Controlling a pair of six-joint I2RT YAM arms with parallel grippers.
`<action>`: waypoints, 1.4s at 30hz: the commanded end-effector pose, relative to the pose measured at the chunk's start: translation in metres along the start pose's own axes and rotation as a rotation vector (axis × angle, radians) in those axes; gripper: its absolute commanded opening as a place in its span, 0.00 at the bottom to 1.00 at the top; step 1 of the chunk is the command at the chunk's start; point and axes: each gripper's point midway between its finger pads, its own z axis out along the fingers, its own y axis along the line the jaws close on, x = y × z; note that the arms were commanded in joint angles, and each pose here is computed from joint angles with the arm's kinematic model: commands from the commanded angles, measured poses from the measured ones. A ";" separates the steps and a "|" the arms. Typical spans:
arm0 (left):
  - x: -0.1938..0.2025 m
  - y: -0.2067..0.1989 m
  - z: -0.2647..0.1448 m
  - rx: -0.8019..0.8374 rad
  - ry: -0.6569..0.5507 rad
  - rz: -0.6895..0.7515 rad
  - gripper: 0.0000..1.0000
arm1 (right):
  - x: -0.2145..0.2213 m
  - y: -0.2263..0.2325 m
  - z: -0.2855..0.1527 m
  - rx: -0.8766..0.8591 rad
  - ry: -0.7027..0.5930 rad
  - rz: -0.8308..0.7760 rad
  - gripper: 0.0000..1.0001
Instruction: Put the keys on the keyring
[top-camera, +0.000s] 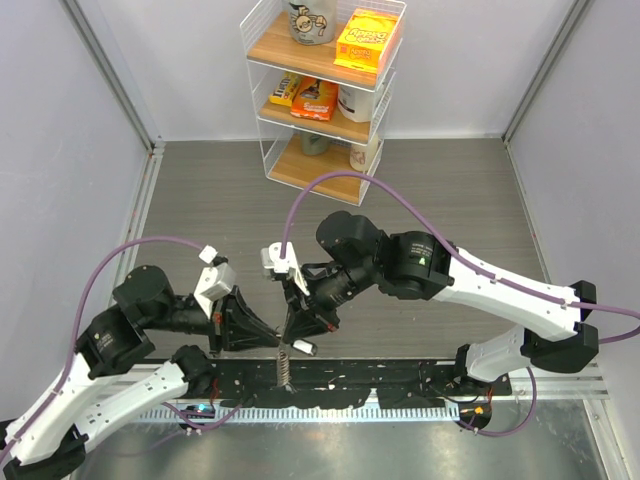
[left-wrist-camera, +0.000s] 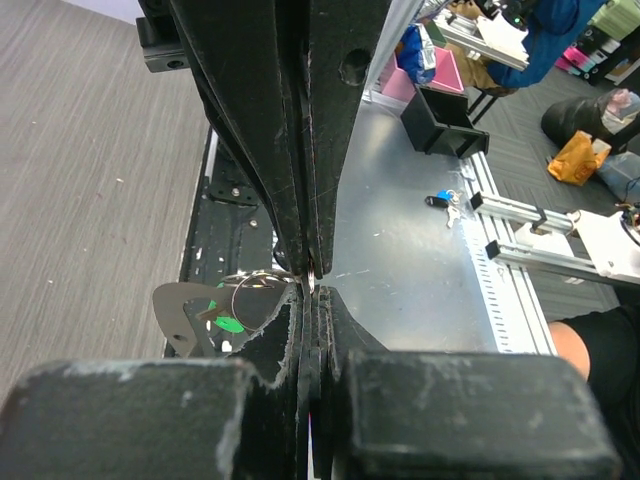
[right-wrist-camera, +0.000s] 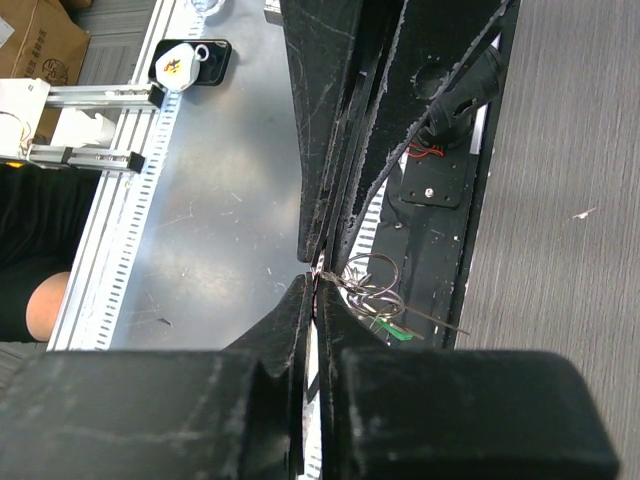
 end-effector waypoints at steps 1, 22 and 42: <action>-0.016 0.003 -0.004 -0.053 -0.063 0.064 0.00 | -0.022 0.006 -0.006 -0.009 -0.085 -0.061 0.12; -0.073 -0.042 -0.023 0.094 -0.422 0.291 0.00 | -0.069 0.034 -0.066 0.118 -0.385 -0.436 0.45; -0.090 -0.049 -0.027 0.151 -0.574 0.318 0.00 | -0.092 0.045 -0.063 0.131 -0.432 -0.505 0.32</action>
